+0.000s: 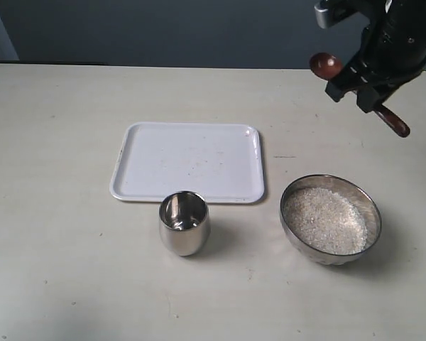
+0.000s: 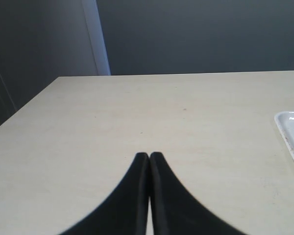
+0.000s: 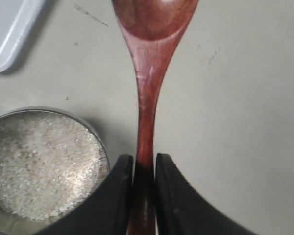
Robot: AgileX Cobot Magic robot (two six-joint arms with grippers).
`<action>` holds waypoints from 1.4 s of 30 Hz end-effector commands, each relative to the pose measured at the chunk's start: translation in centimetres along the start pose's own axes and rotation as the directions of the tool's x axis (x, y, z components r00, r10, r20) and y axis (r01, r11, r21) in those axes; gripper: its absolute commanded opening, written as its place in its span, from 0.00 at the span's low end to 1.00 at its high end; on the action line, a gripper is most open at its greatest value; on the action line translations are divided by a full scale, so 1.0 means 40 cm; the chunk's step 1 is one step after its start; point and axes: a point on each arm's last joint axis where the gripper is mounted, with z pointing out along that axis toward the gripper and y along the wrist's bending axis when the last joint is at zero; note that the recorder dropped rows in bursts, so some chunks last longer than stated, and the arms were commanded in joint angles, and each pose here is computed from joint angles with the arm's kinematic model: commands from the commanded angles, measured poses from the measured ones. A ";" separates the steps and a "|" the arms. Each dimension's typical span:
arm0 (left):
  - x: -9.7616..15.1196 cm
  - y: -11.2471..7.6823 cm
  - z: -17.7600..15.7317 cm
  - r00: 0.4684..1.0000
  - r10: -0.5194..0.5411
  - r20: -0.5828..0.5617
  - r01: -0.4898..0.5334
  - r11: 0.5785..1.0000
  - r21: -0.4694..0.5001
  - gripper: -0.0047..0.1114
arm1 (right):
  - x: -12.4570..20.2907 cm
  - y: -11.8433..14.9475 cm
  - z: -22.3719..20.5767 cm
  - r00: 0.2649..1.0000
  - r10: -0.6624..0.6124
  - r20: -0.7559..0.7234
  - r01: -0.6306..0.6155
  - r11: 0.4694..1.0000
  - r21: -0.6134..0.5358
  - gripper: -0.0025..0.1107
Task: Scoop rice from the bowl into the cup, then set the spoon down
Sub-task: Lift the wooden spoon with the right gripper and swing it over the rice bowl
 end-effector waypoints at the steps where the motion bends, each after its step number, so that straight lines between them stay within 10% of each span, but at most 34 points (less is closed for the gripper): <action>1: -0.006 0.000 -0.001 1.000 -0.004 0.021 0.004 1.000 -0.001 0.04 | 0.008 0.045 -0.041 0.997 -0.071 0.034 0.071 0.997 0.003 0.01; 8: -0.006 0.000 -0.001 1.000 -0.004 0.021 0.004 1.000 -0.001 0.04 | 0.020 0.043 -0.102 0.997 -0.009 0.081 -0.011 0.968 0.251 0.01; 21: -0.006 0.000 -0.001 1.000 -0.004 0.021 0.004 1.000 -0.001 0.04 | 0.163 0.068 -0.188 0.972 0.149 0.180 -0.171 0.979 0.113 0.01; 28: -0.006 0.000 -0.001 1.000 -0.004 0.021 0.004 1.000 -0.001 0.04 | 0.295 0.162 -0.311 0.901 0.253 0.352 -0.140 0.938 -0.315 0.01; 42: -0.006 0.000 -0.001 1.000 -0.004 0.021 0.004 1.000 -0.001 0.04 | 0.402 0.203 -0.102 0.992 0.104 0.078 -0.080 0.961 -0.265 0.01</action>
